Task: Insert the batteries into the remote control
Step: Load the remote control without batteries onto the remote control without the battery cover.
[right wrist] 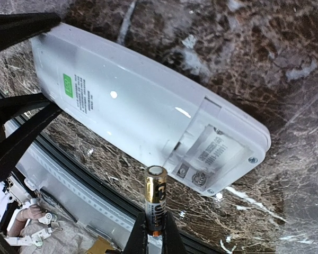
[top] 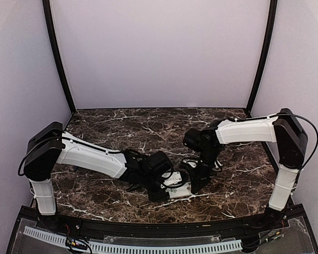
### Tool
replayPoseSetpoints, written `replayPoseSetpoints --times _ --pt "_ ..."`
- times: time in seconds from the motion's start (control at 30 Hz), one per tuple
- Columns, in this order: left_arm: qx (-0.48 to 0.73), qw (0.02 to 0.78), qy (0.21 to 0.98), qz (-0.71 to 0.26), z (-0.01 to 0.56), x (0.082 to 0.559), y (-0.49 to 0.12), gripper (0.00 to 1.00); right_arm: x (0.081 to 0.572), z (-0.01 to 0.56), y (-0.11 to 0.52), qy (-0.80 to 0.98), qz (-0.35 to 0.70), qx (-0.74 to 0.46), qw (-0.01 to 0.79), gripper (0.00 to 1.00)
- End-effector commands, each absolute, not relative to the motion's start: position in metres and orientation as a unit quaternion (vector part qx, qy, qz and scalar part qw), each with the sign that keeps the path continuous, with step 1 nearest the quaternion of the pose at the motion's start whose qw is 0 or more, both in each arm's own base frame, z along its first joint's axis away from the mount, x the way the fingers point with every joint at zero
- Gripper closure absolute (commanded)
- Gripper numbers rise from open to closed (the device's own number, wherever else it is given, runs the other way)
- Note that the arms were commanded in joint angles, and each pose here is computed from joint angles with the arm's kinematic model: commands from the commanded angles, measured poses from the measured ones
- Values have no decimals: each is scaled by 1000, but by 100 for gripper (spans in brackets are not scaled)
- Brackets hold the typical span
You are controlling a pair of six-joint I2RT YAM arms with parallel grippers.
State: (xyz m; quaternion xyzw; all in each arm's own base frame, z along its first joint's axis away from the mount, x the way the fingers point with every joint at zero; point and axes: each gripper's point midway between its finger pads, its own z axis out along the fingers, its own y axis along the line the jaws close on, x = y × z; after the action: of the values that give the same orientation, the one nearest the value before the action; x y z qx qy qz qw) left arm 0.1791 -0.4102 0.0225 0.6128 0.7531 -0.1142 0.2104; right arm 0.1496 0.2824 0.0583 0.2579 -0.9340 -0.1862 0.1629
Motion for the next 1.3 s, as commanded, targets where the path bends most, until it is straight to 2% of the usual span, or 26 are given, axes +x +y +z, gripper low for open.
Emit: replayPoseSetpoints --times 0.0,0.77,1.27 --pt "623 184 756 -81 11 178 -398 60 142 53 264 -940 -156 236 189 100" --pt "635 181 747 -81 9 177 -400 59 170 28 269 -950 -137 213 181 100" --pt "637 184 744 -87 7 176 -402 59 196 26 296 -957 -163 196 141 100"
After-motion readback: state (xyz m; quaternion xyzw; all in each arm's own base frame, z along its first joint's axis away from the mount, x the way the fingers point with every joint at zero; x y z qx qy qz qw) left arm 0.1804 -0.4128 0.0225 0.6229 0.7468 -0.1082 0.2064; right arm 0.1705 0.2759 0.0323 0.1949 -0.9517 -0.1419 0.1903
